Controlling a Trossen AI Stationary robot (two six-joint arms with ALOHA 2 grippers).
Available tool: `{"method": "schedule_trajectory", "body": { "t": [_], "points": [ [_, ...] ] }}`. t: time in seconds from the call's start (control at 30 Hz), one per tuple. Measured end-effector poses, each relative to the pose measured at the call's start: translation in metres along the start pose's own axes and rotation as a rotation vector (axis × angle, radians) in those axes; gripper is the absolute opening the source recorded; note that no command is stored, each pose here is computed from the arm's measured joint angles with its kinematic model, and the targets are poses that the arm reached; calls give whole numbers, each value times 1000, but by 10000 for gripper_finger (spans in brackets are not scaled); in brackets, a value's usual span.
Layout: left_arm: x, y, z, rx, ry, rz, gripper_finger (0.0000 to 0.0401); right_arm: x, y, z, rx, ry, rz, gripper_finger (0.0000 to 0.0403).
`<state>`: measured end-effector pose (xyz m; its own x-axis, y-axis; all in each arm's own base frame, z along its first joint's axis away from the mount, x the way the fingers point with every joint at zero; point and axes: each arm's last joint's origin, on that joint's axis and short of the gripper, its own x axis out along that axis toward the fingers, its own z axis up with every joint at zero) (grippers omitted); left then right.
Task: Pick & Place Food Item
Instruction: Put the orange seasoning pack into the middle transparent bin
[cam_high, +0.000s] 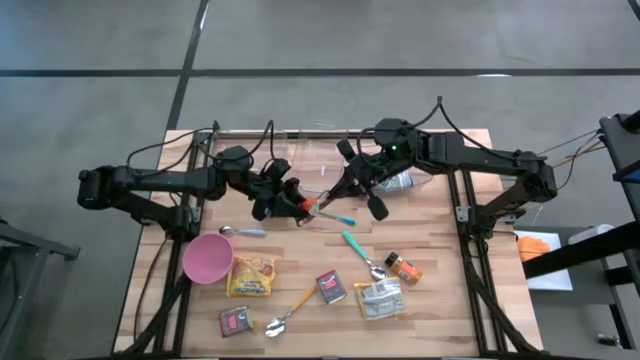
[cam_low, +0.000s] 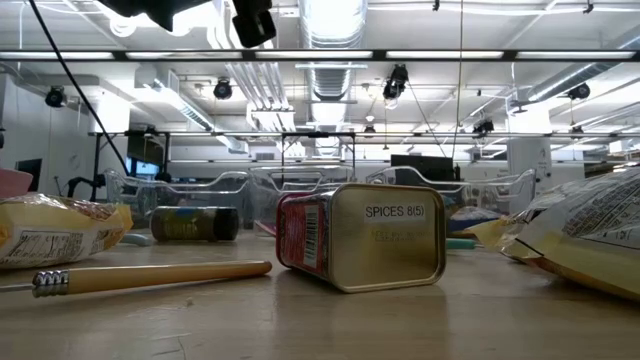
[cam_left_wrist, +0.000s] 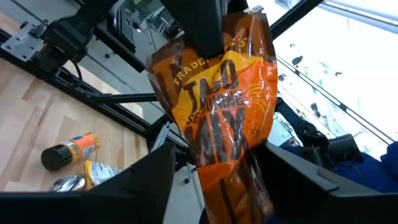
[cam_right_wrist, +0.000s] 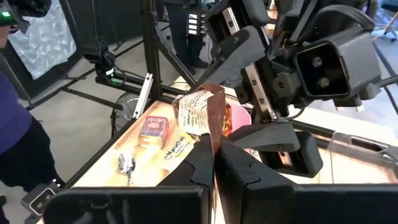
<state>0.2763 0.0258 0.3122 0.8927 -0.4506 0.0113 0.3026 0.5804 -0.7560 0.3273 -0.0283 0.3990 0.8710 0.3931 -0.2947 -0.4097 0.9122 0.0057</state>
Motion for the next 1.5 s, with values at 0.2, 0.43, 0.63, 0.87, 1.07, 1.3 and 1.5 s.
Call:
{"method": "schedule_trajectory", "body": {
  "t": [0.2, 0.43, 0.63, 0.87, 1.07, 1.3, 1.5],
  "points": [
    [0, 0, 1, -14, -10, 5, 292, 1, 1, -2, 9, 13, 13, 7],
    [-1, 1, 1, -37, -13, 6, 319, 1, 1, -3, 15, 22, 12, 7],
    [-10, 0, 8, -124, -23, 2, 327, -2, -2, -2, 23, 24, -38, 7],
    [-41, -15, 21, -143, -140, 66, 327, -14, -13, 6, 46, 16, -107, 7],
    [-64, -24, 20, -132, -229, 203, 327, -25, -26, 7, 57, 35, -185, 7],
    [-72, -30, 18, -124, -260, 252, 327, -36, -49, -1, 94, 62, -273, 7],
    [-72, -28, 17, -120, -251, 262, 328, -26, -77, -28, 191, 181, -336, 7]
  ]
}}
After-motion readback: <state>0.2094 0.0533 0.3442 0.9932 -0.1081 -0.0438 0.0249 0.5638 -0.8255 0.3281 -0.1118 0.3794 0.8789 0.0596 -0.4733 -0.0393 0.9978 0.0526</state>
